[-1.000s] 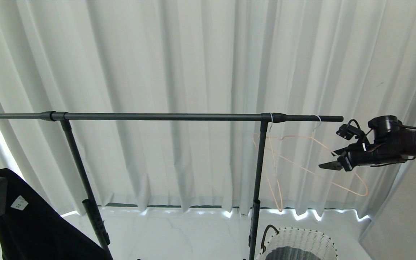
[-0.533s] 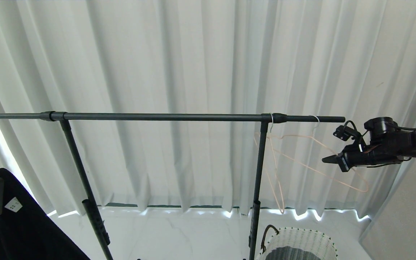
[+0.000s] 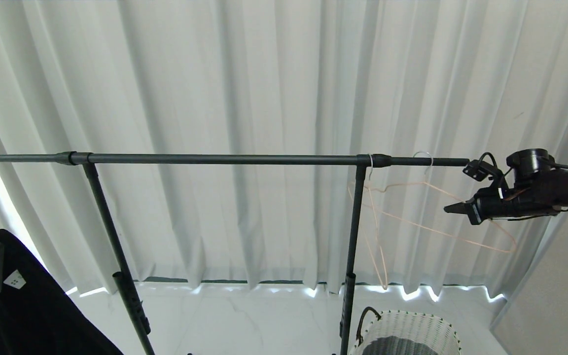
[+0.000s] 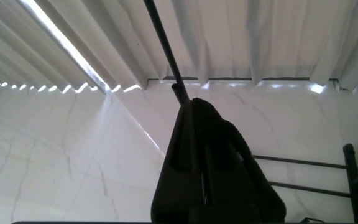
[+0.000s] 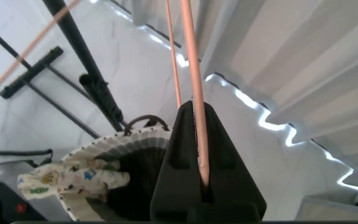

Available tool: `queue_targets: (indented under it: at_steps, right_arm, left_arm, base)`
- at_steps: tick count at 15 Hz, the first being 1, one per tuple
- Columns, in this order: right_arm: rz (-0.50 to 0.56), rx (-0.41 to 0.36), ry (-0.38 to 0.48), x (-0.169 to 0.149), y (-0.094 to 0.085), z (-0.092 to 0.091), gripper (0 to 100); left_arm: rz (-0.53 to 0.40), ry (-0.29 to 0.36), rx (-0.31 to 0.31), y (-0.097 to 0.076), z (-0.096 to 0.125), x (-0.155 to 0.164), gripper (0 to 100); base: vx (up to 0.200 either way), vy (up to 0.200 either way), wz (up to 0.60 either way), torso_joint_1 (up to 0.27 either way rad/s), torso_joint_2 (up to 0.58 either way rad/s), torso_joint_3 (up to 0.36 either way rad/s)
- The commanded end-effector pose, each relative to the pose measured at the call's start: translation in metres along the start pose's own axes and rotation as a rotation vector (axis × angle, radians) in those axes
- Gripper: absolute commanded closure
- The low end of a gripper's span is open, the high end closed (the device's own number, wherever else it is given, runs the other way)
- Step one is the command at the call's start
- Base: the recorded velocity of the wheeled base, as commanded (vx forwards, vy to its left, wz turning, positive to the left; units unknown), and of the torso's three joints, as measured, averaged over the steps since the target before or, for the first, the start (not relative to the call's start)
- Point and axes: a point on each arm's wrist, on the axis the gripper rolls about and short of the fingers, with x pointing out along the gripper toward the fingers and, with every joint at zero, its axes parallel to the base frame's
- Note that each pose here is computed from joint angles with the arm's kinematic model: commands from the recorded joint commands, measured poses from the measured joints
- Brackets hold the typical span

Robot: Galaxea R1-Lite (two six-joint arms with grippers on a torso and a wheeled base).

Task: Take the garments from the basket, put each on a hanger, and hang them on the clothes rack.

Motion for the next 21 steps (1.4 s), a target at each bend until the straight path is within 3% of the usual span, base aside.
queue_targets:
  at_steps: [1,7,12,16,21]
  right_arm:
    - [-0.022,-0.001,-0.042,-0.023,0.009,0.016,100]
    - [-0.080,0.057,-0.148,-0.056,0.032,0.023,100]
    - [-0.189,0.124,-0.122,-0.110,0.071,0.011,100]
    - [-0.372,0.186,-0.055,-0.133,0.096,-0.004,100]
    - [-0.635,0.342,0.024,-0.168,0.131,-0.019,100]
  left_arm:
    - [0.001,-0.004,-0.003,0.000,0.000,-0.001,100]
    - [0.021,-0.004,-0.016,0.003,-0.001,-0.002,100]
    - [0.021,-0.001,-0.015,0.003,-0.001,-0.001,100]
    - [0.020,0.014,-0.010,0.002,-0.004,0.001,100]
    - [0.000,0.092,0.019,-0.005,-0.025,0.009,100]
  base:
    - [0.000,0.000,0.00,0.000,0.00,0.000]
    - [0.000,0.000,0.00,0.000,0.00,0.000]
    - [0.000,0.000,0.00,0.000,0.00,0.000]
    - [0.000,0.000,0.00,0.000,0.00,0.000]
    - [0.000,0.000,0.00,0.000,0.00,0.000]
